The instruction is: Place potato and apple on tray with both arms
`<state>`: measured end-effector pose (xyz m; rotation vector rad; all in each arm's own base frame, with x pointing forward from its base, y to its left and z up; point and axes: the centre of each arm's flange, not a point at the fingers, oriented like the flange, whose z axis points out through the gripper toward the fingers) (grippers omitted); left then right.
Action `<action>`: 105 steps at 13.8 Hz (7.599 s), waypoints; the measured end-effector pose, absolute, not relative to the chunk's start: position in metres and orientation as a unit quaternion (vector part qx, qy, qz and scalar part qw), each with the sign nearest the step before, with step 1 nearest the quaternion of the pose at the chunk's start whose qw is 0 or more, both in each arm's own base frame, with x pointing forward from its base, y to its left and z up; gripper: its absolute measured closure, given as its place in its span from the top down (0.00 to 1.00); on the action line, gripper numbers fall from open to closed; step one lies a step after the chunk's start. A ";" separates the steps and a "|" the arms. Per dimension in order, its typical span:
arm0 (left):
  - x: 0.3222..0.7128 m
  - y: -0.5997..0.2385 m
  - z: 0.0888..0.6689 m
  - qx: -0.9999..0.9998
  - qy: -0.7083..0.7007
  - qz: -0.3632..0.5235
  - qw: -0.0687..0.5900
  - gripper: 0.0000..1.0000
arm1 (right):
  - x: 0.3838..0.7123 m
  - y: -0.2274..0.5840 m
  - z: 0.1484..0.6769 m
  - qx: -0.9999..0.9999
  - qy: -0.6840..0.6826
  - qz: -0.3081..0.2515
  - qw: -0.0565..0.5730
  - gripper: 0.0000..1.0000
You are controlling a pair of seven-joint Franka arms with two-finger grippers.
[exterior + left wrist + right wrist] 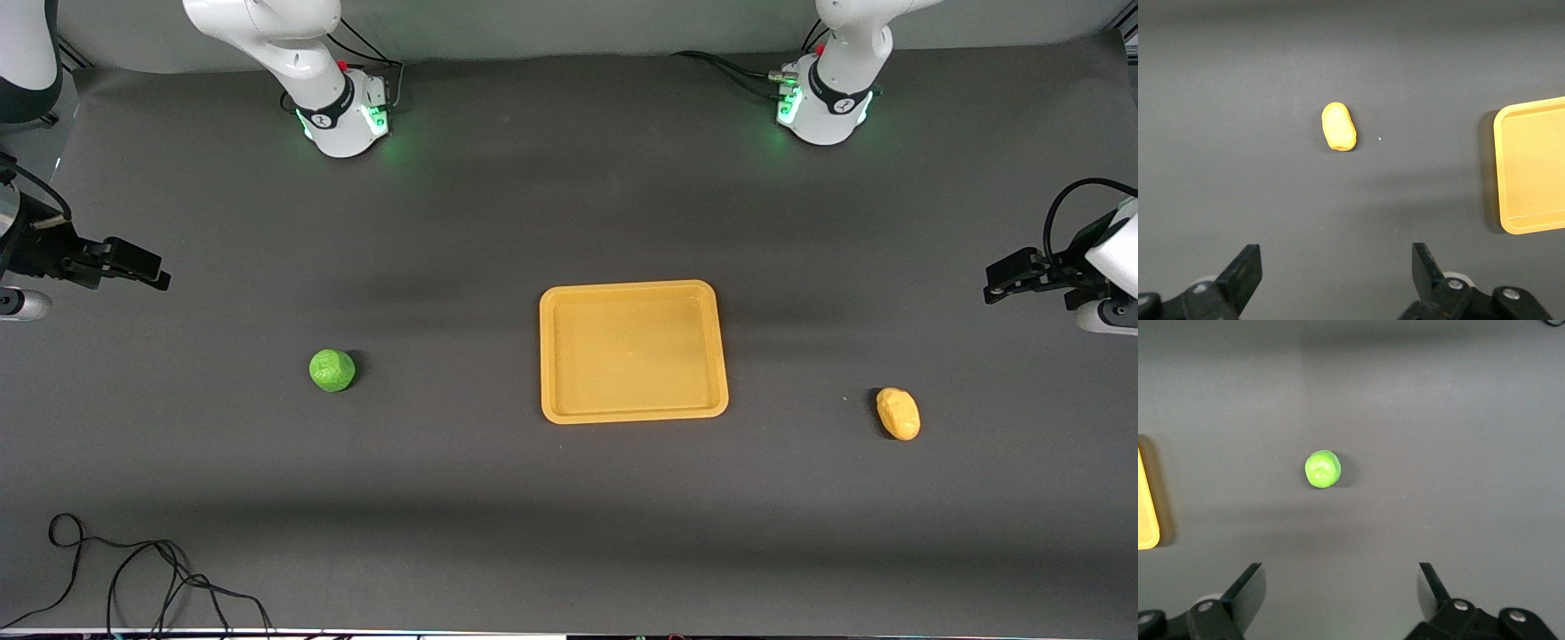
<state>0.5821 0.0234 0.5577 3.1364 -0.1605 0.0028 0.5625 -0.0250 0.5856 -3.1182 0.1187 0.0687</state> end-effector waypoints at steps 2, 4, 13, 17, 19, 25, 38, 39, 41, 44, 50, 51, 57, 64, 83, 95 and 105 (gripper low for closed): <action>0.582 0.024 0.557 0.999 -0.051 0.000 0.001 1.00 | 0.563 -0.025 0.586 -0.999 0.038 0.022 0.010 1.00; 0.582 0.025 0.557 0.999 -0.050 0.001 0.000 1.00 | 0.563 -0.025 0.588 -0.999 0.038 0.019 0.010 1.00; 0.583 0.025 0.558 0.999 -0.050 0.004 -0.002 1.00 | 0.565 -0.004 0.588 -1.000 0.011 0.017 0.010 1.00; 0.583 0.025 0.558 0.999 -0.051 0.004 -0.004 1.00 | 0.573 0.038 0.578 -1.000 -0.025 0.003 0.010 1.00; 0.583 0.025 0.558 0.999 -0.051 0.005 -0.004 1.00 | 0.579 0.042 0.570 -1.000 -0.029 0.003 0.009 1.00; 0.602 0.027 0.465 0.998 -0.054 0.011 0.006 1.00 | 0.600 0.050 0.522 -0.999 -0.033 0.006 0.008 1.00; 0.656 0.046 0.221 0.996 -0.059 -0.048 0.051 0.99 | 0.555 0.044 0.278 -0.998 -0.027 -0.058 0.006 1.00; 0.659 0.047 0.206 0.996 -0.066 -0.045 0.046 1.00 | 0.556 0.044 0.267 -0.998 -0.027 -0.057 0.006 1.00; 0.662 0.046 0.177 0.995 -0.071 -0.046 0.048 0.87 | 0.556 0.044 0.242 -0.998 -0.027 -0.055 0.005 1.00; 0.669 0.049 0.179 0.996 -0.059 -0.044 0.048 0.58 | 0.554 0.044 0.211 -0.998 -0.027 -0.048 0.003 1.00; 0.668 -0.062 0.294 0.995 0.010 -0.084 0.046 0.55 | 0.550 0.043 0.189 -0.999 -0.027 -0.032 0.002 1.00; 0.664 -0.092 0.306 0.995 0.019 -0.082 0.049 0.55 | 0.551 0.043 0.190 -0.999 -0.027 -0.032 0.002 1.00; 0.601 -0.269 0.290 0.993 0.011 -0.117 0.031 0.54 | 0.552 0.043 0.190 -0.999 -0.027 -0.033 0.002 0.76; 0.566 -0.293 0.218 0.993 0.019 -0.110 0.046 0.54 | 0.584 0.046 0.237 -0.999 -0.036 -0.006 0.003 0.67; 0.643 -0.176 0.361 0.998 0.042 0.038 0.004 1.00 | 0.617 0.124 0.518 -0.998 -0.032 0.057 -0.001 0.67; 0.613 0.023 0.505 0.998 -0.026 0.032 -0.037 1.00 | 0.545 0.478 0.472 -0.995 0.102 0.008 0.020 0.67; 0.590 0.038 0.536 0.999 -0.028 0.017 0.005 1.00 | 0.505 0.601 0.257 -0.996 0.083 -0.030 0.012 0.67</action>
